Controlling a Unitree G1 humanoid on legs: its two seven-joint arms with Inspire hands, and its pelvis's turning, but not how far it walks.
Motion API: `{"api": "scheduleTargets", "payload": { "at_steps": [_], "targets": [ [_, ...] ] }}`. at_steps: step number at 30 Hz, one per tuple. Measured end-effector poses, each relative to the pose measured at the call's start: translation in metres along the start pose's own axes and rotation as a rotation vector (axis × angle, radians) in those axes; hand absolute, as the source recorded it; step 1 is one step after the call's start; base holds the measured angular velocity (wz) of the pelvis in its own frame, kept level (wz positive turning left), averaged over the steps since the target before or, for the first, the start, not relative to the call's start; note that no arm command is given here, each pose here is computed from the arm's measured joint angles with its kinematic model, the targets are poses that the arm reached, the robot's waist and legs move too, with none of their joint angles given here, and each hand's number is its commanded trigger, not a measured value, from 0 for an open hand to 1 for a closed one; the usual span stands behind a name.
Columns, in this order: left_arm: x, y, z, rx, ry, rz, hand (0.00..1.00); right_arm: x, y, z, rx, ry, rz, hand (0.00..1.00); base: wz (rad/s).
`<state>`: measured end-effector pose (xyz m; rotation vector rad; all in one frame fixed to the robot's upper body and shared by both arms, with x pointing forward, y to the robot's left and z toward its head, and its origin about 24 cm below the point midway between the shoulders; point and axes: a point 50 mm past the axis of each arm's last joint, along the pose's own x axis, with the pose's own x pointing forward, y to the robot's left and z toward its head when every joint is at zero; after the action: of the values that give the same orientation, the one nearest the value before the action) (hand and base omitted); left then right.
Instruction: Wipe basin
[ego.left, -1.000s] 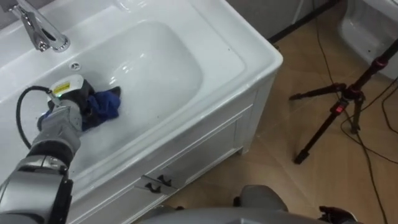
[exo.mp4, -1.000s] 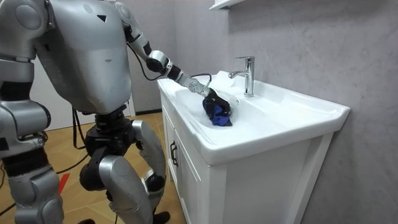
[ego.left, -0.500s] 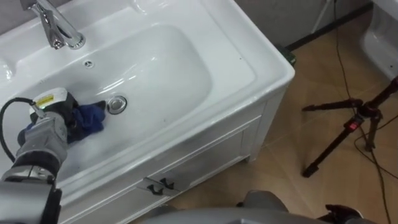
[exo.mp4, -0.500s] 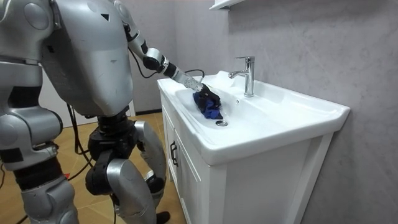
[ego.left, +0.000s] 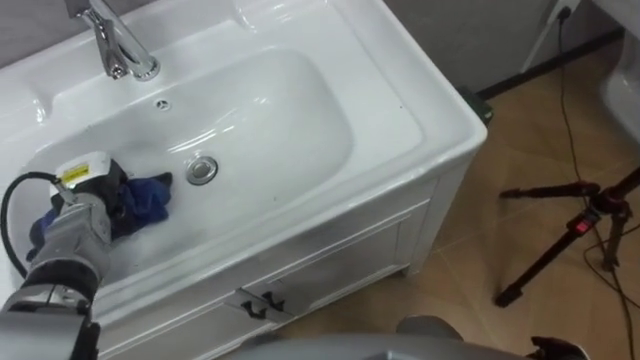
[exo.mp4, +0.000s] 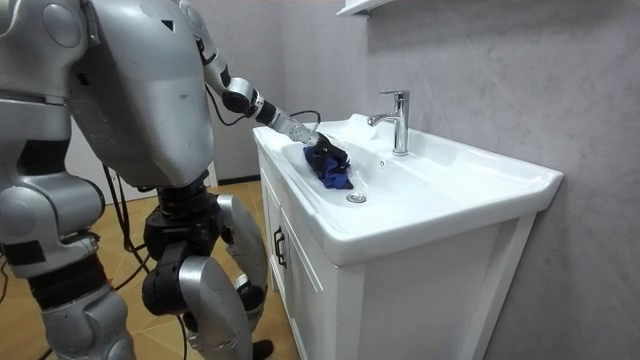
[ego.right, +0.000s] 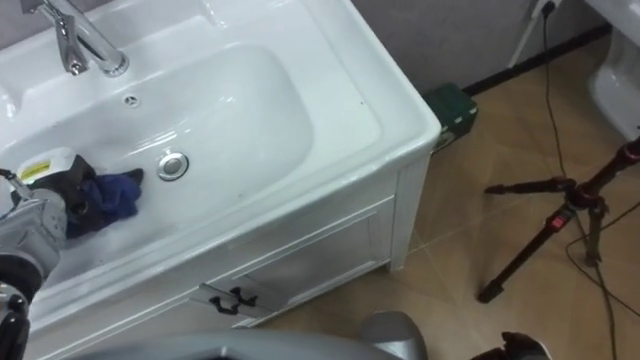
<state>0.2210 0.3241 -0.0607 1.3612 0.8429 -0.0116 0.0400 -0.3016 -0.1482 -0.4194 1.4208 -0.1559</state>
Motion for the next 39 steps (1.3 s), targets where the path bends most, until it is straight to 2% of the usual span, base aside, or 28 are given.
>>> {"api": "scheduleTargets", "payload": {
  "at_steps": [6,10,18,24,32,39],
  "targets": [
    [0.0,0.011,0.008,-0.058,-0.032,0.085,1.0,0.0,-0.001,0.001,0.002,-0.026,-0.003,0.0,0.16],
    [-0.003,0.038,0.025,-0.087,-0.115,0.222,1.0,0.0,-0.001,0.002,0.005,-0.04,-0.004,0.0,0.26],
    [-0.015,0.074,0.042,-0.141,-0.2,0.468,1.0,-0.001,0.002,0.006,-0.001,-0.086,0.006,0.0,0.09],
    [-0.025,0.084,0.053,-0.165,-0.274,0.557,1.0,-0.002,0.004,-0.003,-0.007,-0.07,0.019,0.0,0.01],
    [-0.043,0.11,0.07,-0.197,-0.388,0.708,1.0,-0.003,0.008,-0.014,-0.015,-0.041,0.047,0.0,0.0],
    [-0.049,0.12,0.063,-0.228,-0.386,0.799,1.0,-0.003,0.011,-0.027,-0.012,0.008,0.076,0.0,0.0]
  ]
}}
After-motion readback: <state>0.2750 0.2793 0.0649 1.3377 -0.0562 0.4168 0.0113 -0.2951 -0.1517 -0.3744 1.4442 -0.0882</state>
